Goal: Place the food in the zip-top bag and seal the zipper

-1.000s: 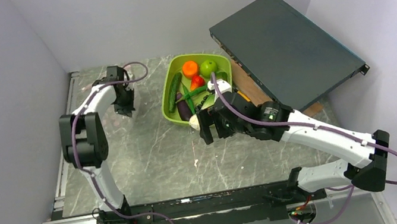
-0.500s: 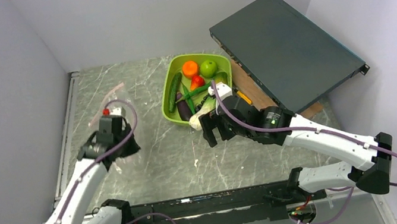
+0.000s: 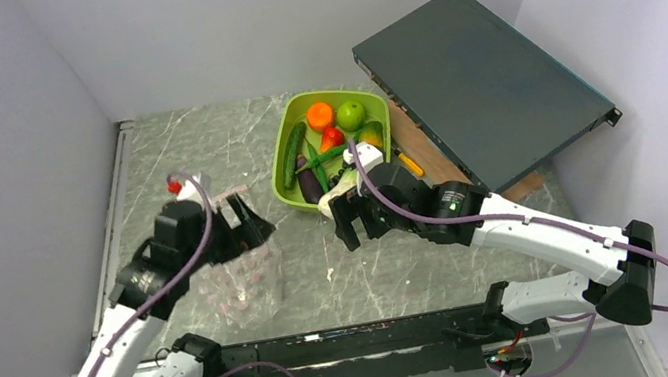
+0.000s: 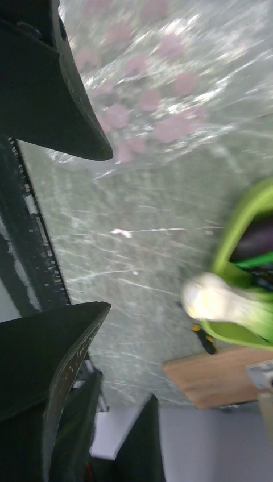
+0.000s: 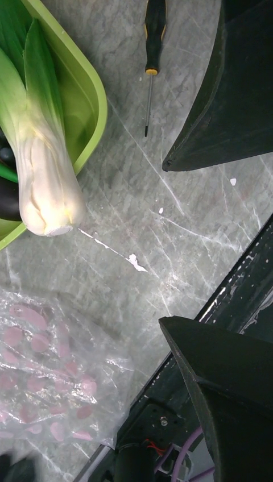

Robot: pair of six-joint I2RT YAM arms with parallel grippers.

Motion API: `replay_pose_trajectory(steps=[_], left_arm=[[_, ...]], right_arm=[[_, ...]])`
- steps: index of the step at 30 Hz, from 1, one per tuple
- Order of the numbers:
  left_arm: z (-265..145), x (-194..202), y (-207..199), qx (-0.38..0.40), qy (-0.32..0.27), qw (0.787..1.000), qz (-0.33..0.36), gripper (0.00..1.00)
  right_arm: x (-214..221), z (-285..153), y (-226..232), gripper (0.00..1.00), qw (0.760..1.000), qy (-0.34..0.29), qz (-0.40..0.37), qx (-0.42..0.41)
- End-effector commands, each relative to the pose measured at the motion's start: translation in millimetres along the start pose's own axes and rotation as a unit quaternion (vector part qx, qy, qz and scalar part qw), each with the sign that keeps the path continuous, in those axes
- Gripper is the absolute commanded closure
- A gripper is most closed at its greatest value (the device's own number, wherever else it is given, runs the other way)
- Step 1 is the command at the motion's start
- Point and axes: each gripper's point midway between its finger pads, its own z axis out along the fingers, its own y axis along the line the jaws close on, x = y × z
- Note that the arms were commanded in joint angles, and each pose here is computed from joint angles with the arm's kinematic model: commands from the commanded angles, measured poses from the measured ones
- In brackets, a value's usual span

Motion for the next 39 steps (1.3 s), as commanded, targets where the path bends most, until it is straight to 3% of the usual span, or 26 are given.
replay_pose_trajectory(steps=[1, 4, 9, 11, 14, 16, 21, 23, 26, 39], left_arm=[[-22, -66, 1, -0.092, -0.051, 0.988, 0.110, 0.00], [-15, -95, 33, -0.163, -0.026, 0.978, 0.127, 0.00], [9, -142, 107, -0.221, -0.002, 0.974, 0.045, 0.00], [21, -158, 118, -0.215, 0.013, 0.976, 0.025, 0.00], [58, -183, 136, -0.208, 0.018, 0.976, 0.054, 0.00], [79, -189, 146, -0.195, 0.054, 0.977, 0.059, 0.01], [137, -176, 153, -0.089, 0.145, 0.983, 0.076, 0.10], [154, -169, 160, -0.069, 0.155, 0.983, 0.062, 0.12], [165, -158, 153, -0.019, 0.182, 0.983, 0.032, 0.23], [175, -121, 159, -0.104, 0.236, 0.958, 0.127, 0.23]], right_arm=[[-9, -7, 4, 0.00, 1.000, -0.026, 0.003, -0.013], [-7, -9, 6, 0.00, 1.000, -0.018, 0.006, -0.018], [-4, -9, 5, 0.00, 1.000, -0.016, 0.008, -0.017], [-2, -7, 7, 0.00, 1.000, -0.015, 0.013, -0.022], [-1, -5, 11, 0.00, 1.000, 0.000, 0.011, -0.027], [-1, -3, 14, 0.00, 0.999, 0.009, 0.002, -0.032], [-3, 2, 19, 0.00, 0.999, 0.022, -0.002, -0.032], [-6, 5, 21, 0.00, 0.999, 0.021, -0.007, -0.036], [-10, 11, 23, 0.00, 0.999, 0.027, -0.013, -0.028], [-6, 28, 34, 0.00, 0.998, 0.048, -0.011, -0.040]])
